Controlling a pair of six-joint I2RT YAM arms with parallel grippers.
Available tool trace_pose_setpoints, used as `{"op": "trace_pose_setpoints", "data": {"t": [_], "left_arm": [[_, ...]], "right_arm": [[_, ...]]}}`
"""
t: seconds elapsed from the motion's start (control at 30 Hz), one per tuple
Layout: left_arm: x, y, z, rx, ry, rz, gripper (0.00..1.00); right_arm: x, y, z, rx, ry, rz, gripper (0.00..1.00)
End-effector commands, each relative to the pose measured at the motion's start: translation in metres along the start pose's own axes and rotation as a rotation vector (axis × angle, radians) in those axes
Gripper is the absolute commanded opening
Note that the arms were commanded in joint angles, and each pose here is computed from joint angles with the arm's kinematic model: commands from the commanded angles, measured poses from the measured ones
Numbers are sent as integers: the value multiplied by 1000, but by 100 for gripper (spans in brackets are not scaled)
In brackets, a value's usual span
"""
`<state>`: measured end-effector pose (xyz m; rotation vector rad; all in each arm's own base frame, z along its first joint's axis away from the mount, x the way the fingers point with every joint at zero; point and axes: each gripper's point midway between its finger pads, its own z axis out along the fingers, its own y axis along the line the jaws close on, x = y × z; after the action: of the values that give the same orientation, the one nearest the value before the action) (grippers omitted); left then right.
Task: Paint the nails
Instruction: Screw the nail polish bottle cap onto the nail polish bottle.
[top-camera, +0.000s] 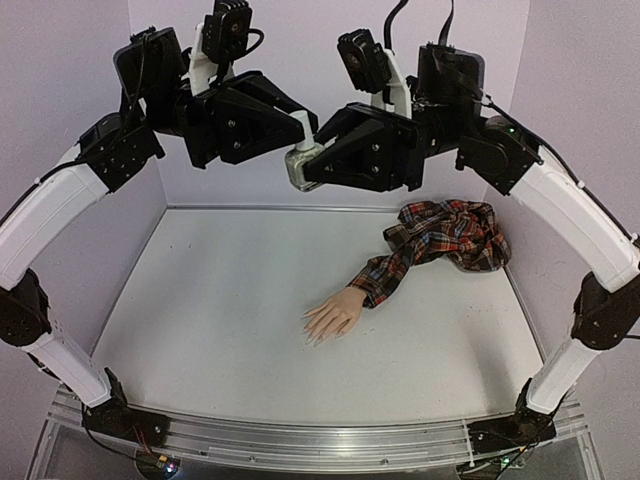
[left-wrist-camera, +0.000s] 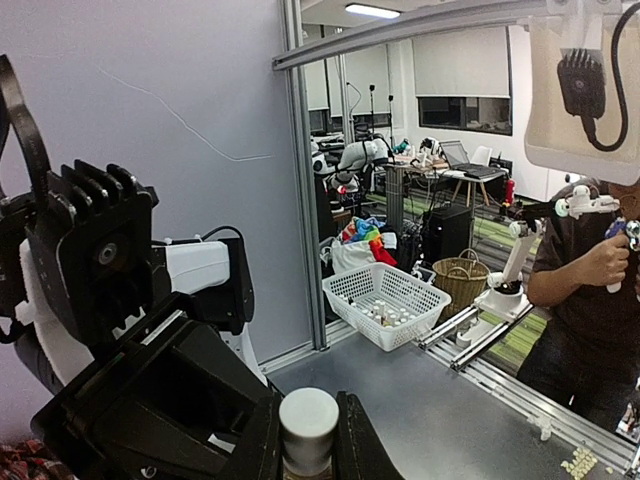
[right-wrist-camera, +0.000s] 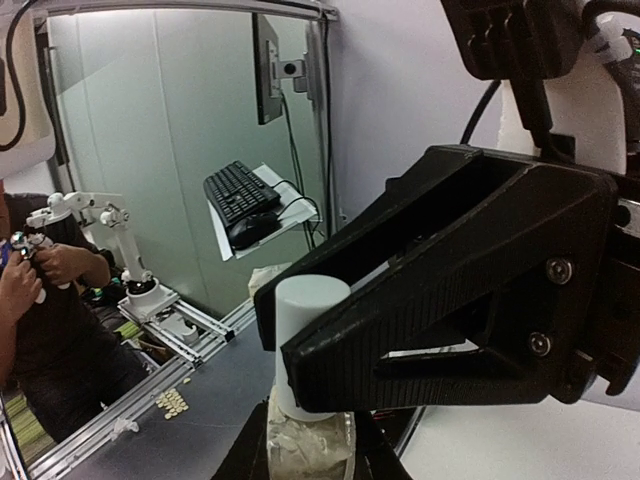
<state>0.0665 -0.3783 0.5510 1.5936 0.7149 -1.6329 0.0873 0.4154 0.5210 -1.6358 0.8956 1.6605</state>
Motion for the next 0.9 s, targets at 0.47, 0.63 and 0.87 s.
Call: {"op": "trace_pose_setpoints", "data": {"t": [0.47, 0.63, 0.87], "left_arm": [[63, 63, -18, -389, 74, -175, 46], [61, 71, -35, -525, 51, -154, 63], [56, 81, -62, -727, -10, -182, 75]], "right_arm": [[-8, -22, -28, 345, -69, -163, 0], [19, -31, -54, 489, -33, -102, 0], [64, -44, -94, 736, 60, -27, 0]]}}
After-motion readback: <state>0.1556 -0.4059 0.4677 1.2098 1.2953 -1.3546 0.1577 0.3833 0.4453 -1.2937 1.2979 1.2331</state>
